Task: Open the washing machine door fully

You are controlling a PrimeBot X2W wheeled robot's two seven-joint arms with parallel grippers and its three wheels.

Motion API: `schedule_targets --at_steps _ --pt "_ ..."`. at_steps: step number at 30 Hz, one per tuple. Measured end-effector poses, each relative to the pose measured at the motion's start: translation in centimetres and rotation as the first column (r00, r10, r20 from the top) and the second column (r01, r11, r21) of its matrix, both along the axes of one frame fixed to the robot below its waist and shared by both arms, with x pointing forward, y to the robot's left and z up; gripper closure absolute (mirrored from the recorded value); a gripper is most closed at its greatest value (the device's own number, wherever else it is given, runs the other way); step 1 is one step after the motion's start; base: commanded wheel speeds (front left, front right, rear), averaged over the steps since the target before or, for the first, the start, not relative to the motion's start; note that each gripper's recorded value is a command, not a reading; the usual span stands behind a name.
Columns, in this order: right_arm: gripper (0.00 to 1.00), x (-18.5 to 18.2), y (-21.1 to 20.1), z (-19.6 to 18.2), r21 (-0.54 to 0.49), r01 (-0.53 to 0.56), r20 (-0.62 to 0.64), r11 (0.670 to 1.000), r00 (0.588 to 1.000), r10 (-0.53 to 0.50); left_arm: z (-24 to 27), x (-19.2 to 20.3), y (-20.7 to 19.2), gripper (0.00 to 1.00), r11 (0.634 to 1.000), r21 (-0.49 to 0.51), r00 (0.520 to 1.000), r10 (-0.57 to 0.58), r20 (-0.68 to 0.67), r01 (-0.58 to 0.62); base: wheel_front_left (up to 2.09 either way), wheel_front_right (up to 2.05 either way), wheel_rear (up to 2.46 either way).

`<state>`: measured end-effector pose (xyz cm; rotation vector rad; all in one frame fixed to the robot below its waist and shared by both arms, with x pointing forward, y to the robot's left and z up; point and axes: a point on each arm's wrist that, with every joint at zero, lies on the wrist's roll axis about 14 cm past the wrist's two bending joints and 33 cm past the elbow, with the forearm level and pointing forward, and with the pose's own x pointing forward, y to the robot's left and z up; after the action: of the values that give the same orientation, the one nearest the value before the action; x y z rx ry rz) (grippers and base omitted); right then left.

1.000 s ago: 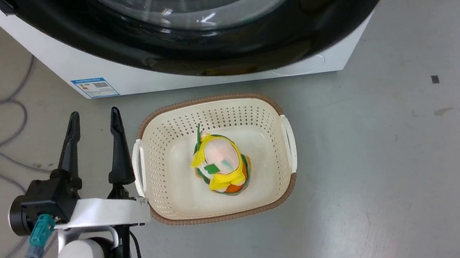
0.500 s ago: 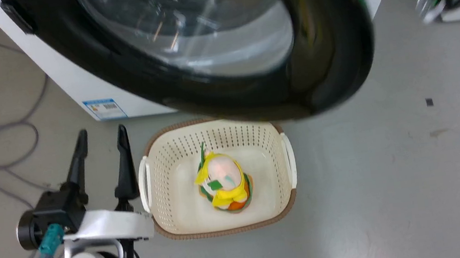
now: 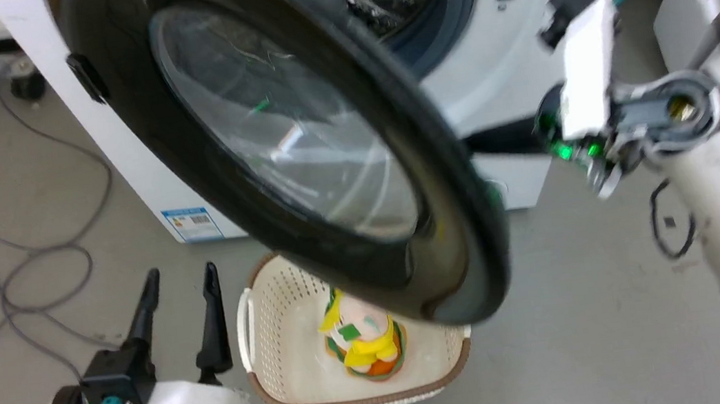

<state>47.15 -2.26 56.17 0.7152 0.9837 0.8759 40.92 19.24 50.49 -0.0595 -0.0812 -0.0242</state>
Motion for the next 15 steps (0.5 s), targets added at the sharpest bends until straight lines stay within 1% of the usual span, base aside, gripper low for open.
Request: schedule_targets --at_steps 4,9,15 --pt "1.00 -2.6 1.7 -0.1 0.026 -0.068 -0.011 0.997 0.998 0.068 0.2 -1.1 -0.1 0.00 1.000 -0.002 1.000 -0.004 0.001 0.004 0.00 0.00 0.00" --pt "1.00 -6.2 3.9 -0.1 0.082 -0.152 -0.034 0.985 0.987 0.155 0.3 -2.3 -0.7 0.00 1.000 -0.007 1.000 -0.017 0.001 0.017 0.00 0.00 0.00" --pt "1.00 -8.9 5.9 0.1 0.131 -0.212 -0.033 0.968 0.975 0.218 0.3 -3.3 -1.0 0.00 1.000 -0.011 1.000 -0.025 0.000 0.025 0.00 0.00 0.00"
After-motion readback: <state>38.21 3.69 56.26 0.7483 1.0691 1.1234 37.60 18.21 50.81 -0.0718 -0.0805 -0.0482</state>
